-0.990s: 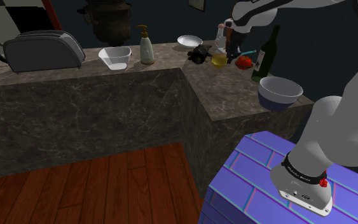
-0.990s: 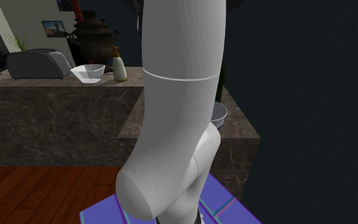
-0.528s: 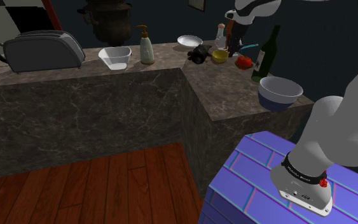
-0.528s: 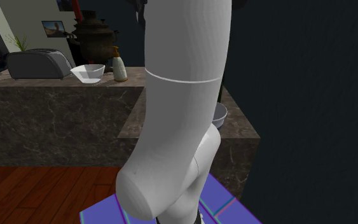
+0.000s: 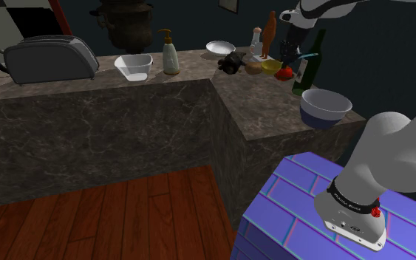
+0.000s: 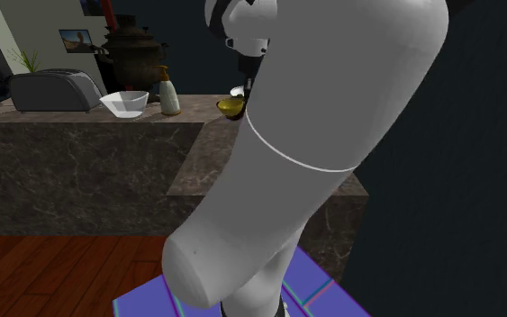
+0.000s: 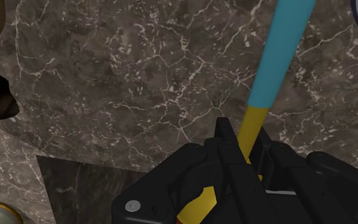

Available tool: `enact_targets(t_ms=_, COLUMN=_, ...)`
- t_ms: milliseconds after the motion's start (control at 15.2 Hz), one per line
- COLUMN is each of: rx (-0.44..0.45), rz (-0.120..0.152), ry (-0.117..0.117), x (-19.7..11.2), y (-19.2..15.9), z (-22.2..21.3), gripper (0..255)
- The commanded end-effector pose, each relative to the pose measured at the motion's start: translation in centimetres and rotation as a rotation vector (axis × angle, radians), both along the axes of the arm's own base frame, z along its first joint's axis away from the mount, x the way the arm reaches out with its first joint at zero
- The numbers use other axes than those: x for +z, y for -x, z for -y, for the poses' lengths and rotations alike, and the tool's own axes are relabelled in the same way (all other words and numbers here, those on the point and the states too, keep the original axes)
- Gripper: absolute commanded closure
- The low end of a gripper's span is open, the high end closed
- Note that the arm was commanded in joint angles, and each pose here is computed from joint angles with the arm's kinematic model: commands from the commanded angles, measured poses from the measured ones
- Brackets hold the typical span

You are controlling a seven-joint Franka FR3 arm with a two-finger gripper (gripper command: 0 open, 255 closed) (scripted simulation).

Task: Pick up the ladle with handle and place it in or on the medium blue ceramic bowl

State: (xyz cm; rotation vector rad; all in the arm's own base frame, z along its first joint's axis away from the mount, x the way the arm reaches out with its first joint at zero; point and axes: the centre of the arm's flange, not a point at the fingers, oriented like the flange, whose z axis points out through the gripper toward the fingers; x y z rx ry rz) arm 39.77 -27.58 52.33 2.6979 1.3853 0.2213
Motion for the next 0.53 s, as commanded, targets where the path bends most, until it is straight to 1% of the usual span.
enact_targets(t_ms=0, rx=0.001, rz=0.000, ry=0.003, x=-0.1, y=2.5, z=-0.3, gripper=255)
enact_targets(t_ms=462, rx=0.001, rz=0.000, ry=0.003, x=0.2, y=11.6, z=-1.4, gripper=255)
